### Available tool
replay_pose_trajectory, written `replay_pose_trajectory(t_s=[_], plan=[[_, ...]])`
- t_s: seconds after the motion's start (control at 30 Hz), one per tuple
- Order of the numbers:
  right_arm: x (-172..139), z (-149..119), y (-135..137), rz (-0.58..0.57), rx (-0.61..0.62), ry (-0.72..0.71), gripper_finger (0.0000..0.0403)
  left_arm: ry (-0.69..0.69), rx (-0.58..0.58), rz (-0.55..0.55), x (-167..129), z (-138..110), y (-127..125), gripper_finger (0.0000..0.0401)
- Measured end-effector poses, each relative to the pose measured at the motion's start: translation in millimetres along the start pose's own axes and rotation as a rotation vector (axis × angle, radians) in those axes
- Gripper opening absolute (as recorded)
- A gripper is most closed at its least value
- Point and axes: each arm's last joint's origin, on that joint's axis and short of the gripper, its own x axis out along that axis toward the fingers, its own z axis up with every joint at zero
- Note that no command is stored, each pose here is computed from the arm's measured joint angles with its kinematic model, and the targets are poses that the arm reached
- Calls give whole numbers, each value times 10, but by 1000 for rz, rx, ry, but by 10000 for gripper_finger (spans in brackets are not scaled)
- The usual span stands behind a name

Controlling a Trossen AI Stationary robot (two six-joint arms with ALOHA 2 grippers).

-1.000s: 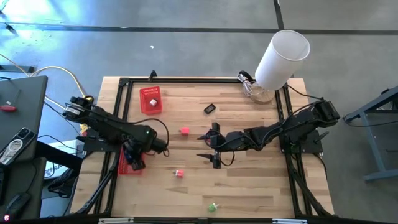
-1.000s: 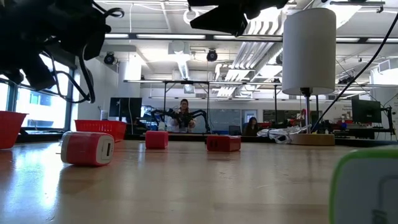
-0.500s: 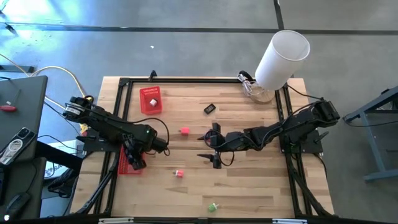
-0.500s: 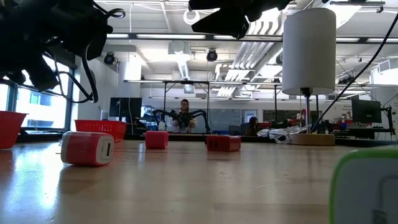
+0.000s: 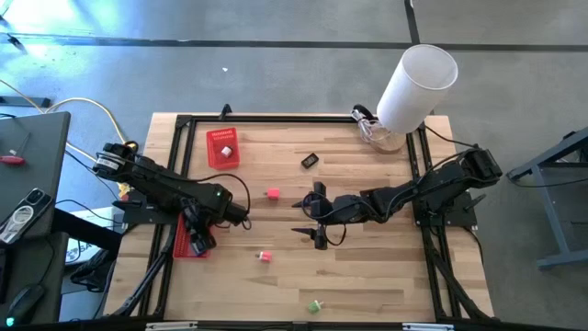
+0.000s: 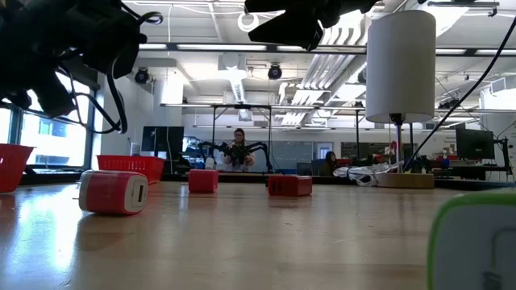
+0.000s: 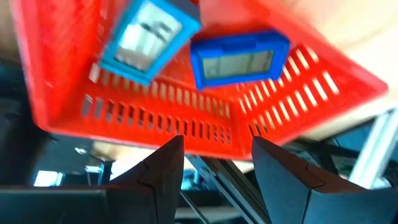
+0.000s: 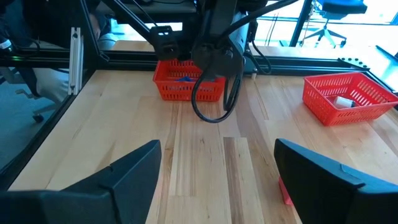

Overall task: Pick & Place Office items
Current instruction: Put the red charger adapter into the top red bin

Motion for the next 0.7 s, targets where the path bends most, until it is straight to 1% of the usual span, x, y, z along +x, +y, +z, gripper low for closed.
replay_pose_trajectory(t_s=[0.1, 0.23, 0.4, 0.7], plan=[[0, 0, 0, 0, 0, 0, 301, 22, 9, -17, -30, -11, 5, 180], [0, 1, 0, 0, 1, -1, 301, 24, 22, -4, -102, -37, -10, 180], [0, 1, 0, 0, 1, -1, 301, 26, 7, -9, -260, -81, -42, 180], [0, -3, 0, 0, 0, 3, 301, -13, -16, -49, -585, -164, -140, 180]])
